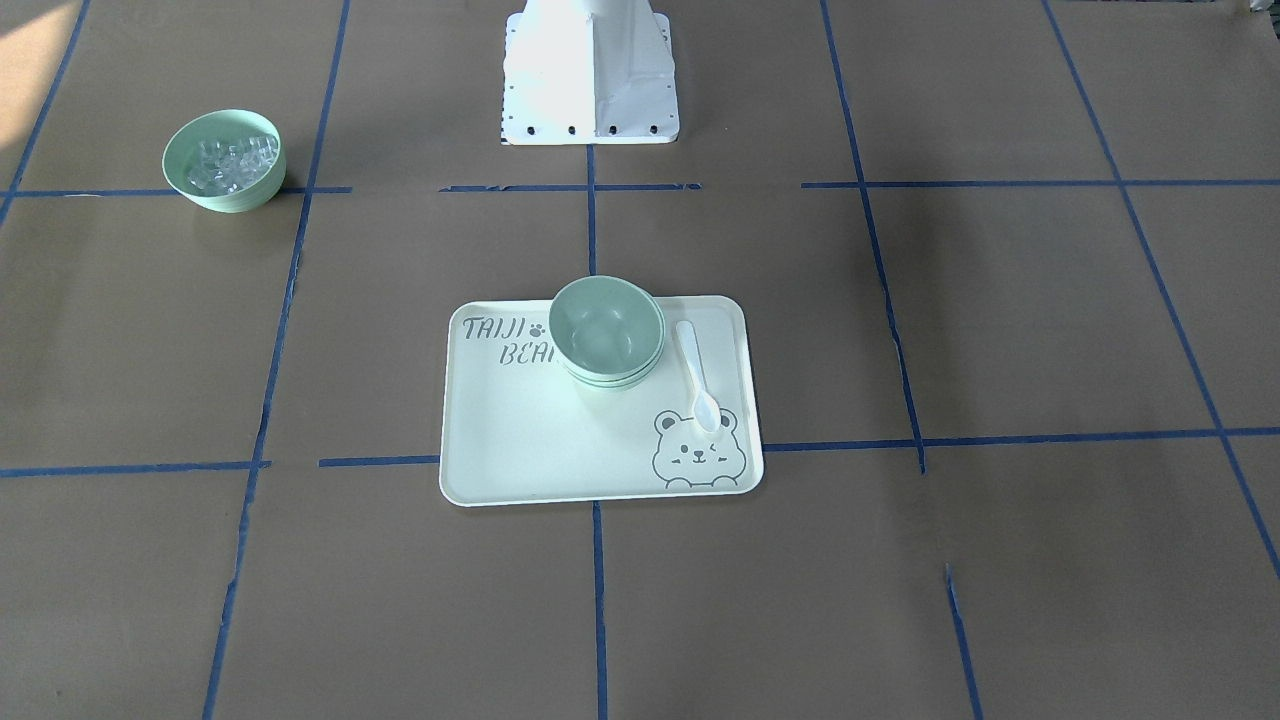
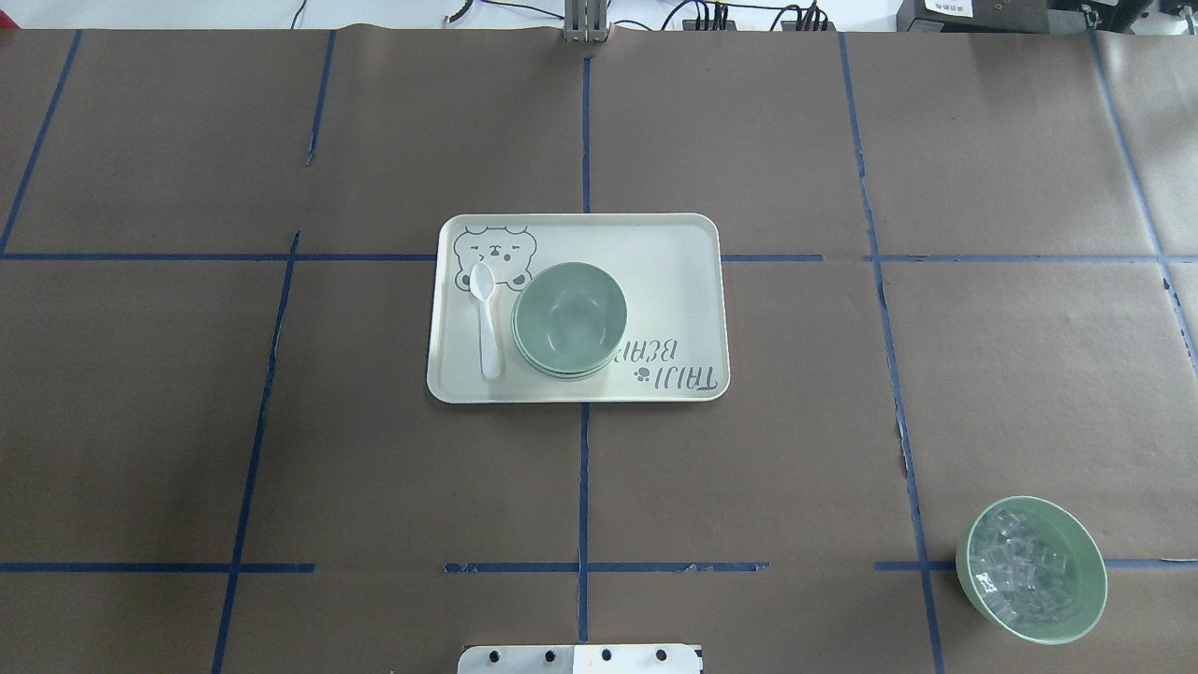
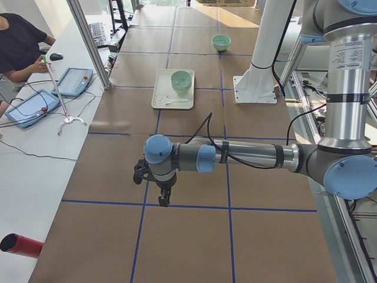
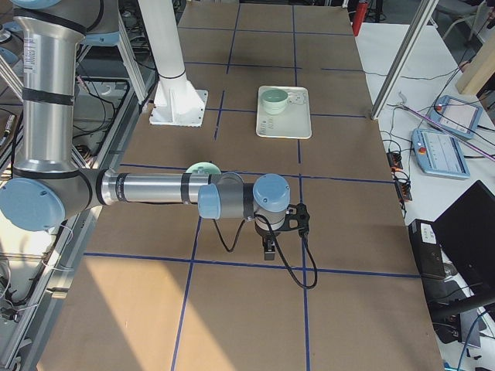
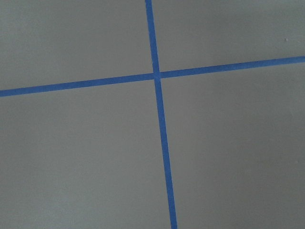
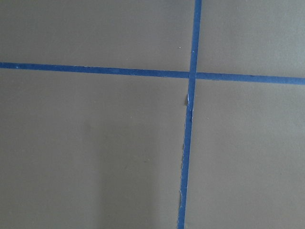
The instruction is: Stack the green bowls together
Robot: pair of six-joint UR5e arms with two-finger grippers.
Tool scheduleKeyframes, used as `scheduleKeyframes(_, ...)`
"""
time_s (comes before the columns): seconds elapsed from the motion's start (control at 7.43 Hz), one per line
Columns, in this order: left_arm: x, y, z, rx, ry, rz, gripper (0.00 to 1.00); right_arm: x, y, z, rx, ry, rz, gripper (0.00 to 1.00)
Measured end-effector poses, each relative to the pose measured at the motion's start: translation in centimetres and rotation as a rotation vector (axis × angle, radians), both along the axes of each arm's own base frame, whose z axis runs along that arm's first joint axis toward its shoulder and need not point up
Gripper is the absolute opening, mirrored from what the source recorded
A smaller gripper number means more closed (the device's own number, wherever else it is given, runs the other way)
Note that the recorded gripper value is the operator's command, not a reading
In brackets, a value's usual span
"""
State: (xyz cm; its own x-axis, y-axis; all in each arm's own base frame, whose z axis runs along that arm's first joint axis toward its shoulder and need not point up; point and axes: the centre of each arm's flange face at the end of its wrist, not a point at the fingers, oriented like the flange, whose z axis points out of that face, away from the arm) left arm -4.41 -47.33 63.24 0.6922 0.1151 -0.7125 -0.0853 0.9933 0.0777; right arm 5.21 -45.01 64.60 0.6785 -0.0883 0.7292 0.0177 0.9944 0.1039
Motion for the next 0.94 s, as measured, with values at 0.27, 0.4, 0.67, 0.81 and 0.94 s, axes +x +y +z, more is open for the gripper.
scheduleKeyframes(0.27, -0.02, 0.0, 0.04, -0.003, -0.001, -0.002, 1.0, 0.59, 0.01, 1.48, 0.016, 0.079, 0.009, 1.0)
scheduleKeyframes(0.4, -0.01, 0.0, 0.04, -0.005, -0.001, -0.004, 1.0, 0.66, -0.01, 1.5, 0.019, 0.087, 0.013, 1.0)
scheduleKeyframes(0.67, 0.0, 0.13, 0.16, -0.014, 0.001, -0.008, 1.0, 0.99, -0.11, 1.03, 0.021, 0.058, 0.026, 1.0)
scheduleKeyframes(0.81, 0.02, 0.19, 0.21, -0.018, 0.0, -0.008, 1.0, 1.19, -0.09, 0.79, 0.022, 0.036, 0.032, 1.0)
scheduleKeyframes(0.94, 0.02, 0.24, 0.25, -0.02, -0.001, -0.007, 1.0, 1.31, -0.08, 0.63, 0.021, 0.021, 0.036, 1.0)
